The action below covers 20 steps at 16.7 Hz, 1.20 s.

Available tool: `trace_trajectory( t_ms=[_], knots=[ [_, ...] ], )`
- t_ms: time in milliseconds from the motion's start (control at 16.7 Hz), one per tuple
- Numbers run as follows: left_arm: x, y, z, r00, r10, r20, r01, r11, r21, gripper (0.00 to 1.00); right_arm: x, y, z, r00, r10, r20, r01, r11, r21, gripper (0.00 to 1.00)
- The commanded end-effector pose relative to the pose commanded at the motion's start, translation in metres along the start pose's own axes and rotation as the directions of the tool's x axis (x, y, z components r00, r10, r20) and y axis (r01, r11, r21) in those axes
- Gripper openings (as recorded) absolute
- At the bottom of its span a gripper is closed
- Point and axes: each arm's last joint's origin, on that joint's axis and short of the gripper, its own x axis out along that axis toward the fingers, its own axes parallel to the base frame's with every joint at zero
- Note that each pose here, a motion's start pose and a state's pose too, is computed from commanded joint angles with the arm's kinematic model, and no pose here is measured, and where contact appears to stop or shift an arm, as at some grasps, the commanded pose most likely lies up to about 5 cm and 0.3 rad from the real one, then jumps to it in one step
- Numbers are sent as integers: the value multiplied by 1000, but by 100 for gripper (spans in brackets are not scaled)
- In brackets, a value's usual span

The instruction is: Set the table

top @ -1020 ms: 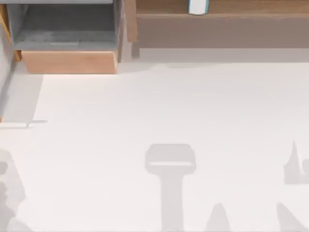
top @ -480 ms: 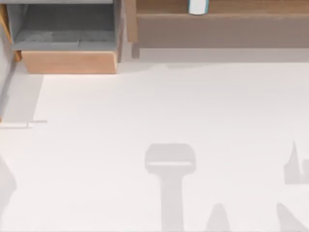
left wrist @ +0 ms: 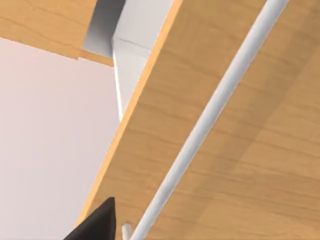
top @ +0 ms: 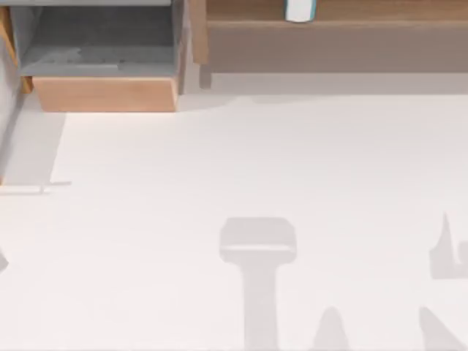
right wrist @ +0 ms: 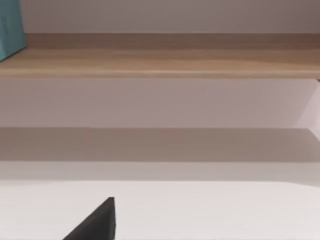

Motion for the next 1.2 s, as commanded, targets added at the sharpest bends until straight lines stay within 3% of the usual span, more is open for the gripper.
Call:
trace_trajectory(
  t_ms=[240,480,960,1200],
  knots=[
    [-4,-5,9,986,103,133,-130,967,219,100,0,0,0,1000,0,0,0,1000,0,100],
    [-7,-8,17,964,148,222,-219,916,338,100,0,0,0,1000,0,0,0,1000,0,100],
    [-6,-7,18,959,158,234,-236,905,355,100,0,0,0,1000,0,0,0,1000,0,100],
    [12,-5,23,959,154,237,-233,905,355,100,0,0,0,1000,0,0,0,1000,0,100]
  ],
)
